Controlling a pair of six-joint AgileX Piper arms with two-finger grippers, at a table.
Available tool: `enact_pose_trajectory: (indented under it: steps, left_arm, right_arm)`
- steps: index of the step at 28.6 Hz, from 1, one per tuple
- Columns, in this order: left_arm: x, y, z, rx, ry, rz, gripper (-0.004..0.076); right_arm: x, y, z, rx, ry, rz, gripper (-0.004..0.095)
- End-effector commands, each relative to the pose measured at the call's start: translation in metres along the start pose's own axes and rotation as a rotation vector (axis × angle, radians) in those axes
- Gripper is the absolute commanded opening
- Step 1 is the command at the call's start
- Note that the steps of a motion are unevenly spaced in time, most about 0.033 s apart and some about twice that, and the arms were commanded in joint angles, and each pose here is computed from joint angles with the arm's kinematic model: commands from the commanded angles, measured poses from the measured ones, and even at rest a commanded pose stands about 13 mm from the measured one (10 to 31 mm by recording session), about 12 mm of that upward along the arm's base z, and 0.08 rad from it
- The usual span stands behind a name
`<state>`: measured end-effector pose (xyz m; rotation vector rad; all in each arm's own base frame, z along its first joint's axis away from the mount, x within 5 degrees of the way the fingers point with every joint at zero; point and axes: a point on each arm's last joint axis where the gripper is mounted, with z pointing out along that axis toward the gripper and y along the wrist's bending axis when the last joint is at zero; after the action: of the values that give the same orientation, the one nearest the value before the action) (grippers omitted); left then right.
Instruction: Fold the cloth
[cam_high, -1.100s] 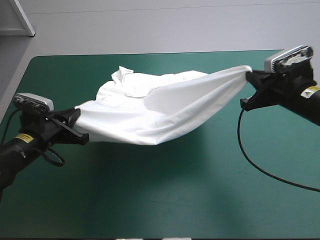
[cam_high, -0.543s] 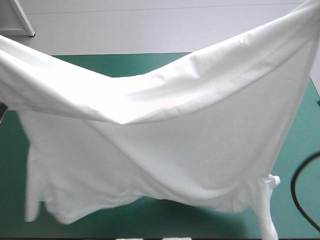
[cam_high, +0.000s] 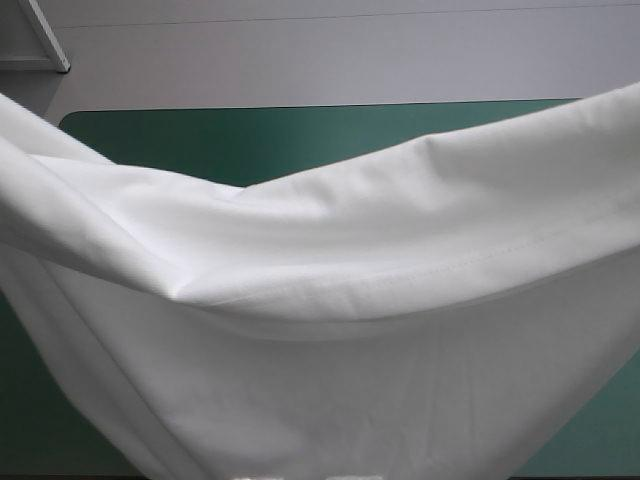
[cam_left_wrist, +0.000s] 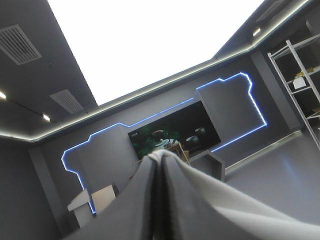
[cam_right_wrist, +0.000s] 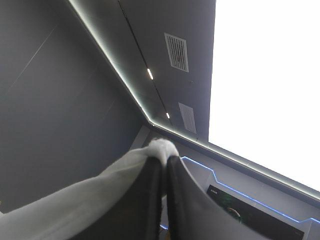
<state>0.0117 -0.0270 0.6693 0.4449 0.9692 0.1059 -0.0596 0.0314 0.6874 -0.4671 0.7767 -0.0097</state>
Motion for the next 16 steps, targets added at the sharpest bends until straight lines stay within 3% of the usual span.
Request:
enact_pose_trajectory:
  steps: [1,9,16]
  left_arm:
    - [0.008,0.004,0.017,-0.009,0.001,-0.010,0.0019]
    - [0.090,-0.006,0.083,0.117,0.266,-0.106,0.0019]
    - [0.216,-0.022,0.157,0.163,0.501,-0.223,0.0019]
  right_arm:
    - [0.002,-0.007,0.009,0.056,-0.038,-0.012,-0.0013]
    - [0.089,-0.019,0.065,0.066,0.275,0.044,-0.0014]
    - [0.230,-0.024,0.129,0.079,0.570,0.037,-0.0014]
